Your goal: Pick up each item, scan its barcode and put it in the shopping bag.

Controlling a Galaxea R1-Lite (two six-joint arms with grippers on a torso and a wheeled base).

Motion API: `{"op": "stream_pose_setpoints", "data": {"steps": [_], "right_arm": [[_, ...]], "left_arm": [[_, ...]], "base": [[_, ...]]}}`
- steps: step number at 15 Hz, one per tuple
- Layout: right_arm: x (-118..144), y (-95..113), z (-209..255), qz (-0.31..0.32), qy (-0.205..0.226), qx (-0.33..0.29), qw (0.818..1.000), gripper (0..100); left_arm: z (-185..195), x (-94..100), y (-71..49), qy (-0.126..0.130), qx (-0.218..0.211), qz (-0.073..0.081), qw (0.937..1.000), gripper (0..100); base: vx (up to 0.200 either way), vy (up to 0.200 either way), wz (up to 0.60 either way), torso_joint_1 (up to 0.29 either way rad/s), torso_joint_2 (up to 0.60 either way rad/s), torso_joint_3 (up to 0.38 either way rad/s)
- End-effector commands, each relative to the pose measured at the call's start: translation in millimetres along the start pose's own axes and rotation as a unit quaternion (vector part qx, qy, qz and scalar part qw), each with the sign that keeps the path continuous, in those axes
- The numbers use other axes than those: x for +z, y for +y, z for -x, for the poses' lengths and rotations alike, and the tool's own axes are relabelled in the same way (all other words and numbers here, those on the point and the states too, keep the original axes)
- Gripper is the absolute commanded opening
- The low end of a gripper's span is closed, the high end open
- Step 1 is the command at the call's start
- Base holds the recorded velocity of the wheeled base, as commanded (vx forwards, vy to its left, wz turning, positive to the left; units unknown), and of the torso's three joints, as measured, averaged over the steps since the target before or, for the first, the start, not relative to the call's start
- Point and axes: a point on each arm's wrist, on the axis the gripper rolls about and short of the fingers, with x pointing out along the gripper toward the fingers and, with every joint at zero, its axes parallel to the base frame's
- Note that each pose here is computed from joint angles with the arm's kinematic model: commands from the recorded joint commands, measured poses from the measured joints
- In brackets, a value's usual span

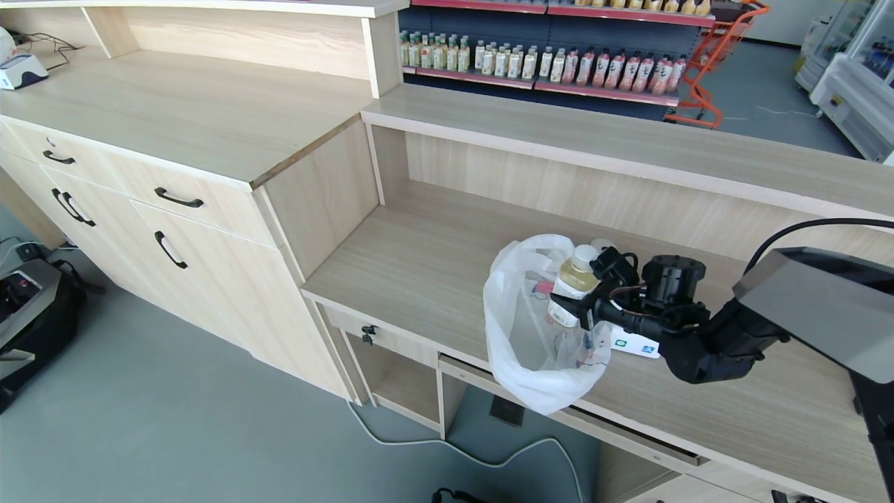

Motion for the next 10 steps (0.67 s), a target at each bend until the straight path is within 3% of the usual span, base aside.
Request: {"op": "stream_pose_setpoints", "data": {"steps": [1, 4, 5, 8, 10], "right_arm": [[-6.6, -0.4, 0.6, 0.0, 0.006, -0.001, 1.0, 0], [-14.9, -2.9, 9.1, 0.002, 0.02, -0.005, 1.0, 0], [-15.1, -4.8, 11.1, 0.002, 0.02, -0.006, 1.0, 100], [-1.1, -9.4, 15.7, 0.005, 0.006, -0.002, 1.0, 100], [30.0, -12.1, 31.4, 0.003, 0.0, -0.005, 1.0, 100]], "left_arm": [[0.0, -0.1, 0.0, 0.0, 0.0, 0.0, 1.0, 100], [0.0, -0.1, 0.0, 0.0, 0.0, 0.0, 1.0, 100], [0.0, -0.1, 0.0, 0.0, 0.0, 0.0, 1.0, 100], [0.0, -0.1, 0.0, 0.0, 0.0, 0.0, 1.0, 100], [0.0, -0.1, 0.0, 0.0, 0.0, 0.0, 1.0, 100]], "base": [[0.0, 0.0, 0.0, 0.0, 0.0, 0.0], [0.0, 0.0, 0.0, 0.0, 0.0, 0.0], [0.0, 0.0, 0.0, 0.0, 0.0, 0.0], [0.0, 0.0, 0.0, 0.0, 0.0, 0.0], [0.0, 0.0, 0.0, 0.0, 0.0, 0.0]]}}
